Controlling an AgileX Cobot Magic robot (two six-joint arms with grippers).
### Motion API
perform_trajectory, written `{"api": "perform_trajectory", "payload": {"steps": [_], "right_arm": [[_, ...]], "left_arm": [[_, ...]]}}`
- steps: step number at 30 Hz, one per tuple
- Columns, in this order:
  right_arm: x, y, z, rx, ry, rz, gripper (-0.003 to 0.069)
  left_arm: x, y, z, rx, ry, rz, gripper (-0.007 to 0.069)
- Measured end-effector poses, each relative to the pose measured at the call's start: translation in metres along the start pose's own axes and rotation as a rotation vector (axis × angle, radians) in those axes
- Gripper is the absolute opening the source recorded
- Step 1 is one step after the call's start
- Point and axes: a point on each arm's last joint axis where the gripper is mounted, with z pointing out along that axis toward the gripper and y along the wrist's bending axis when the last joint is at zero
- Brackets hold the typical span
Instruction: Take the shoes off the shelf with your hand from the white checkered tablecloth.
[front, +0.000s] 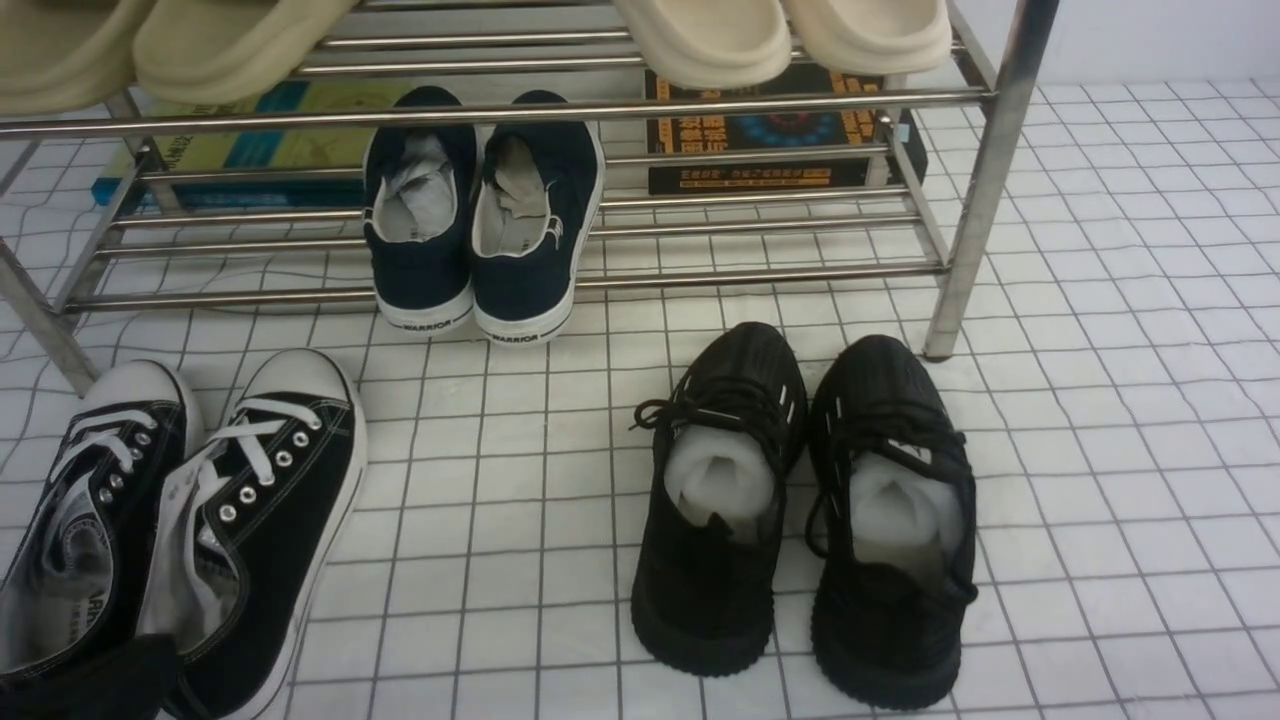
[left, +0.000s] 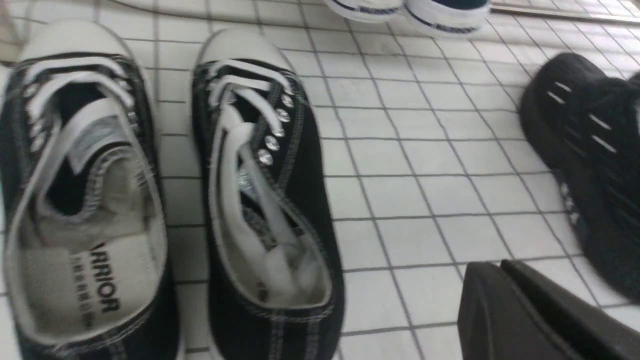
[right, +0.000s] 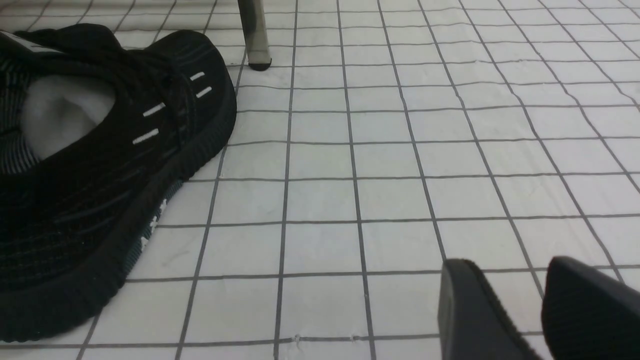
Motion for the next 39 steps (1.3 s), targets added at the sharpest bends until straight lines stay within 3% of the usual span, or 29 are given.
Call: {"api": "perform_trajectory", "payload": {"steps": [5,13,23,39], "right_arm": [[0.000,0.000,0.000,0.000,0.000,0.001,0.0239],[0.000,0.000,0.000,0.000,0.000,0.001,0.0239],[0.000,0.000,0.000,0.000,0.000,0.000,0.0239],[0.000,0.000,0.000,0.000,0.000,0.000,0.0239]], "left_arm": [[0.028,0.012,0.000,-0.076,-0.044,-0.025,0.0037],[0.033,0.015,-0.005,-0.116,-0.045,0.009,0.0043],[0.033,0.022,-0.006,-0.238,-0.064,-0.016,0.0050],[0.033,0.022,-0.006,-0.241,-0.064,-0.016,0.0058]]}}
